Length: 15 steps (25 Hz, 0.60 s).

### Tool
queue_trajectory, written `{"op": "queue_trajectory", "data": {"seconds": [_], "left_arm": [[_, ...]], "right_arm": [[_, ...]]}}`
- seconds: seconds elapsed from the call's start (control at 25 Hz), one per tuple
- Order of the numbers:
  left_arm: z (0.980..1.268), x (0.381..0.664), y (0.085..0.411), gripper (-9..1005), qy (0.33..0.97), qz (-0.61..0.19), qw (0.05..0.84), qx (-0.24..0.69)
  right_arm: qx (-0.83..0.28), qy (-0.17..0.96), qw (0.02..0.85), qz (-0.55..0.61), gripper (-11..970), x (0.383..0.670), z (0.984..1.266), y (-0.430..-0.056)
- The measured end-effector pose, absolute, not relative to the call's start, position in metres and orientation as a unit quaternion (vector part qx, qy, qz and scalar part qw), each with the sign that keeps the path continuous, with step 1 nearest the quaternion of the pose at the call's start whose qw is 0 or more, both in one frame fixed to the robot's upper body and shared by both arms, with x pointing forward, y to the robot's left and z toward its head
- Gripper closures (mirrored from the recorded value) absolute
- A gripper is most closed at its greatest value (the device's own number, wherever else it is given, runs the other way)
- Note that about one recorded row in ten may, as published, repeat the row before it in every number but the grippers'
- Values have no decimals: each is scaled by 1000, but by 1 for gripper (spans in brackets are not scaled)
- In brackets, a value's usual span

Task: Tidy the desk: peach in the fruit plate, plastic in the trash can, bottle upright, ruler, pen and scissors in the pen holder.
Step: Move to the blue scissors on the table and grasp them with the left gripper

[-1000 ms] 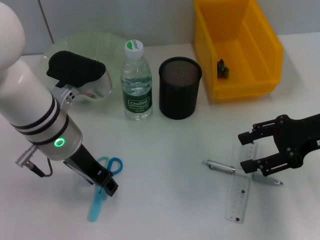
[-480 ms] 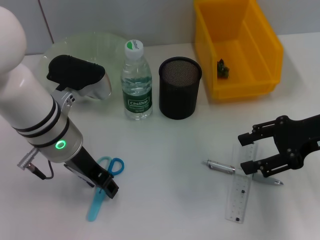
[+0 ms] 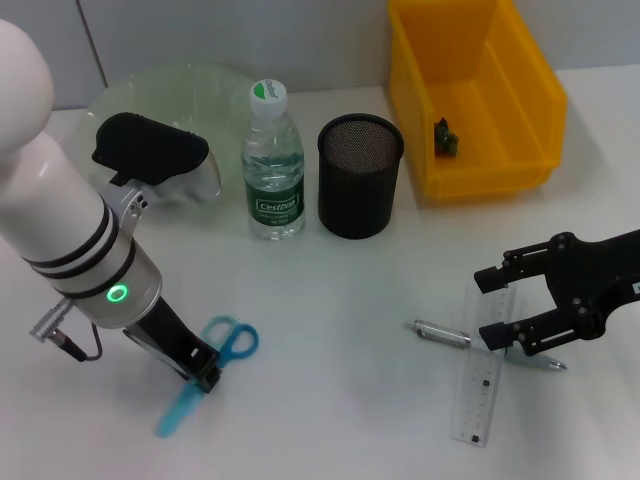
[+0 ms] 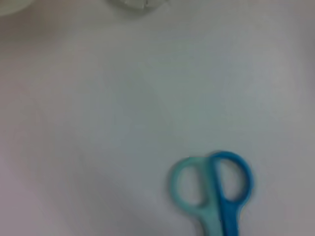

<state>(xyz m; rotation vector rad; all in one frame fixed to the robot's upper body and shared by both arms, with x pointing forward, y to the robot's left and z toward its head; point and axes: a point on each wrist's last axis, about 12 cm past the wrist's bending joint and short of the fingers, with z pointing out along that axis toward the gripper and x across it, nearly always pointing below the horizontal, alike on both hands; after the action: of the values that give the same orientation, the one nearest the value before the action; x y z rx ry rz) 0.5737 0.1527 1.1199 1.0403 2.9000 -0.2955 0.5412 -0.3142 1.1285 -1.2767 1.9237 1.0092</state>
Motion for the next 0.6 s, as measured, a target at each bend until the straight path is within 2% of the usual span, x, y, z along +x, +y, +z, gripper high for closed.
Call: {"op": "queue_trajectory", "data": {"seconds": [0.4, 0.6], "left_arm": [[1121, 577, 158, 768, 938, -75, 31, 336], [1136, 581, 168, 783, 942, -94, 59, 318]], "right_arm": [[-482, 727, 306, 382, 220, 541, 1128, -314], [-481, 728, 307, 381, 220, 542, 1128, -314]]}}
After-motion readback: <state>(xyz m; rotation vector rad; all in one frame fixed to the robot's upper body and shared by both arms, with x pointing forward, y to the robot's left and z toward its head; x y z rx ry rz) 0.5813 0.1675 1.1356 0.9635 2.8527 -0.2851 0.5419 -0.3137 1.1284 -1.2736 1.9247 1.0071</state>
